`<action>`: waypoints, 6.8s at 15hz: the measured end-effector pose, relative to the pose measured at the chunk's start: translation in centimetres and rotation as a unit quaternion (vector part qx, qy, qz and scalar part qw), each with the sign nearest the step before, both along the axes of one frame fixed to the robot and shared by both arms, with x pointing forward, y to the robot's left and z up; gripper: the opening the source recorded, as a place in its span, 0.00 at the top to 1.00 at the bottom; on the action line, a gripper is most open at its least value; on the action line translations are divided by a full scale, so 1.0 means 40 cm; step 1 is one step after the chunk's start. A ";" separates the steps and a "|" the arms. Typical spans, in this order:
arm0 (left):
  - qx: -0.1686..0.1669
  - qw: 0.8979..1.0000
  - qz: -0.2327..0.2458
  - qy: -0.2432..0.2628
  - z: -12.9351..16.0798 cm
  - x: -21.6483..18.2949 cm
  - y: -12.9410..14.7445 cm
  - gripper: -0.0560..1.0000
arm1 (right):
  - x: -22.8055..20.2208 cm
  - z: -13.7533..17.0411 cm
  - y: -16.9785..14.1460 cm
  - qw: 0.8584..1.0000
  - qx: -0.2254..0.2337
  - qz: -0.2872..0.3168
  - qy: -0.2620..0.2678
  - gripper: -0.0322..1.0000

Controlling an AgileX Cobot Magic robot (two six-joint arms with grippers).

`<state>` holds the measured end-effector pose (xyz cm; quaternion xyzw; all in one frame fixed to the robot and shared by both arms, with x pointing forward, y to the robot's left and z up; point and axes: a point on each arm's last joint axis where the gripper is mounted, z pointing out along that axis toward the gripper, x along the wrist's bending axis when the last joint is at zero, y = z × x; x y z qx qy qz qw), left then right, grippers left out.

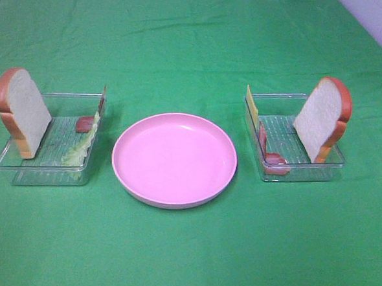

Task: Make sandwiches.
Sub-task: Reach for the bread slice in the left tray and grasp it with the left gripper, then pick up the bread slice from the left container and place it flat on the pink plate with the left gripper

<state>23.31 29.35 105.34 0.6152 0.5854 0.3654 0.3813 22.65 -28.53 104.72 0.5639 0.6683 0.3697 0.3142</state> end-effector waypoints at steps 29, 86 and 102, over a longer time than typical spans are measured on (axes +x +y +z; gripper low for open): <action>-0.020 0.998 0.006 -0.053 0.063 0.031 0.000 0.28 | 0.000 0.000 0.000 1.000 0.000 0.000 0.000 0.28; -0.185 0.931 -0.173 0.263 0.252 0.875 -0.198 0.75 | 0.000 0.000 0.000 1.000 0.000 0.000 0.000 0.28; -0.237 0.846 -0.211 0.428 -0.195 0.979 -0.554 0.75 | 0.000 0.000 0.001 1.000 0.002 0.001 0.000 0.28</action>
